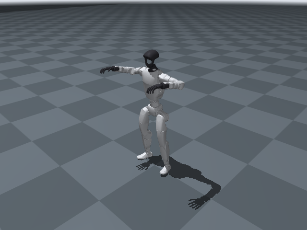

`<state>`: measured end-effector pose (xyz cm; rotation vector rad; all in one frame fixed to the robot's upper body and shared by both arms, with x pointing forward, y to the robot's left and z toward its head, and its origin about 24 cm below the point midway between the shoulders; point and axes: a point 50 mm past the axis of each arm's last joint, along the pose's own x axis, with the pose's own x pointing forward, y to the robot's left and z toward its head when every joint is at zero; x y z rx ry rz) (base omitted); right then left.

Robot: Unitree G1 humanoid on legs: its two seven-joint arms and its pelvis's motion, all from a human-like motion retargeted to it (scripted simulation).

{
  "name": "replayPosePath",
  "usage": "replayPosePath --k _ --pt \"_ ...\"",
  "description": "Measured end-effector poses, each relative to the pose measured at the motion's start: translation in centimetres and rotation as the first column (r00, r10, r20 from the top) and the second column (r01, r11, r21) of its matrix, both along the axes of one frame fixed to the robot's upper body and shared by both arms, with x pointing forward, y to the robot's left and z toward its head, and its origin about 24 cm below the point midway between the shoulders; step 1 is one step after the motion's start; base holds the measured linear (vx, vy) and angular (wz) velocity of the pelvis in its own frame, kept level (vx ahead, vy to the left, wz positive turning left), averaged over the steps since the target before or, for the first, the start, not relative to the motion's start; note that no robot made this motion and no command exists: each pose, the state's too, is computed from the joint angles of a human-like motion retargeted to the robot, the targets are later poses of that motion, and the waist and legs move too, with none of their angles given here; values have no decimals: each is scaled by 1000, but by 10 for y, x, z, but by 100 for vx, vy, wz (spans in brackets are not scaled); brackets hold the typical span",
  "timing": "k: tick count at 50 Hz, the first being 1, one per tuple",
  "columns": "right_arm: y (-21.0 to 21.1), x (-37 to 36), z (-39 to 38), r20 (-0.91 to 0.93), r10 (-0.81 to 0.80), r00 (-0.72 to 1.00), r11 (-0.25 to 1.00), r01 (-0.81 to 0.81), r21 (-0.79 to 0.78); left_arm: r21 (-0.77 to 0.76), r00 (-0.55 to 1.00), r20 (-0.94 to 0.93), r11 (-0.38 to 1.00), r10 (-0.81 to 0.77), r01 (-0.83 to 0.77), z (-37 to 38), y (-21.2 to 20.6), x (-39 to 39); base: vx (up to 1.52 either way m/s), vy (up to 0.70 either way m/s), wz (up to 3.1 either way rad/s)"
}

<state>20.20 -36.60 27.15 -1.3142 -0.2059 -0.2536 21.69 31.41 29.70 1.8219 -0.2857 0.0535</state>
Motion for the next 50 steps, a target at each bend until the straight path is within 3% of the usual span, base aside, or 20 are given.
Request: replayPosePath --k 30,41,50 --pt "7 1 10 28 31 999 999 -30 -26 -136 998 49 990 42 -35 3 16 2 3 -4 3" --pt "2 -2 14 38 -2 999 999 3 -43 -12 999 48 1000 -17 18 7 -3 11 5 -6 8" --pt "-1 -4 14 36 -8 999 1000 9 -20 -31 997 78 999 -16 18 13 -2 11 9 7 10"
